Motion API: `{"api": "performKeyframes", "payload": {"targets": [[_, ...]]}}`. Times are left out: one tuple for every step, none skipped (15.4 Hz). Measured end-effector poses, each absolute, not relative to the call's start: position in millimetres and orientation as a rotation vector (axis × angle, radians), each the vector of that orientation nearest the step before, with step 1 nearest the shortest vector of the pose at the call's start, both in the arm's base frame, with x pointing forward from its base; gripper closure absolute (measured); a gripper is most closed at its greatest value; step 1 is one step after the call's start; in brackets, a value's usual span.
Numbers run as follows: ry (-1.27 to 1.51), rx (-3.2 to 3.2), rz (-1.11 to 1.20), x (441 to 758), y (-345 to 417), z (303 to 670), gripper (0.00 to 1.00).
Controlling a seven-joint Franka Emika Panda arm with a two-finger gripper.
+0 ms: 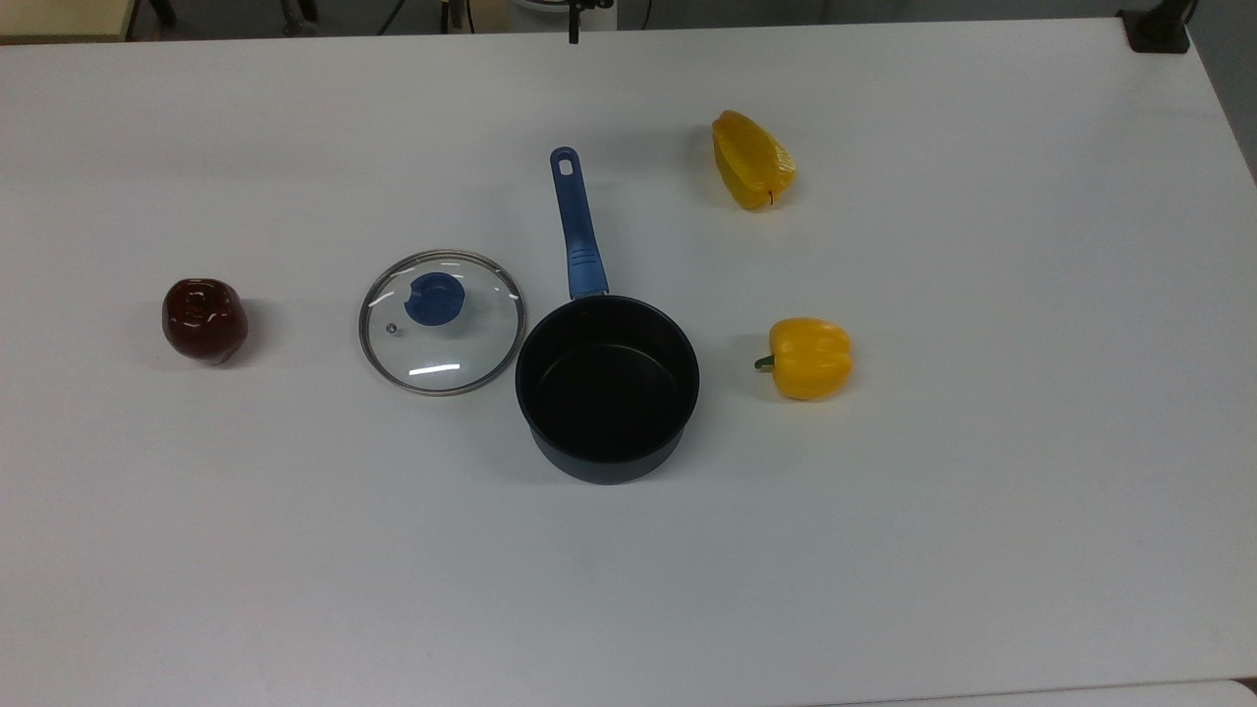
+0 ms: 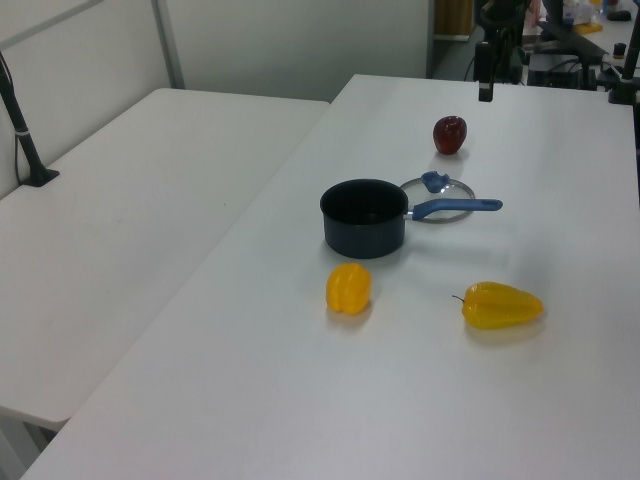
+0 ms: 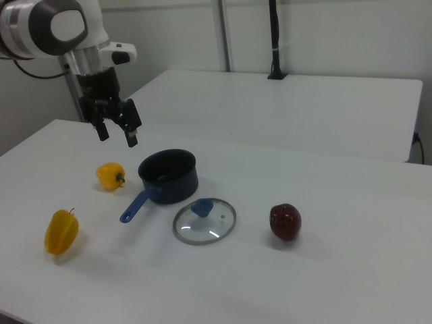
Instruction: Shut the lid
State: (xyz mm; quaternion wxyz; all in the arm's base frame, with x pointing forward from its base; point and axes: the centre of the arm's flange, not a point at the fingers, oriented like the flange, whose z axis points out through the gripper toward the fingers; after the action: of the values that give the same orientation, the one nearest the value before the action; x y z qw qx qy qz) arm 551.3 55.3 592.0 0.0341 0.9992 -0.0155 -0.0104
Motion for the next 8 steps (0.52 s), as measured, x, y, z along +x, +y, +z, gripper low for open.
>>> {"api": "performKeyframes", "payload": {"targets": [[-0.047, 3.073, -0.035, 551.9, 55.3, 590.8, 0.00], [-0.047, 3.073, -0.036, 552.0, 55.1, 590.5, 0.00], [-0.049, 3.073, -0.037, 552.4, 54.7, 590.1, 0.00], [-0.049, 3.073, -0.038, 552.8, 54.5, 589.4, 0.00], [-0.049, 3.073, -0.037, 553.2, 54.5, 589.0, 0.00], [-0.049, 3.073, -0.034, 553.9, 54.6, 588.6, 0.00], [-0.049, 3.074, -0.024, 555.2, 54.5, 588.5, 0.00], [-0.050, 3.076, -0.003, 557.5, 53.2, 588.9, 0.00]]}}
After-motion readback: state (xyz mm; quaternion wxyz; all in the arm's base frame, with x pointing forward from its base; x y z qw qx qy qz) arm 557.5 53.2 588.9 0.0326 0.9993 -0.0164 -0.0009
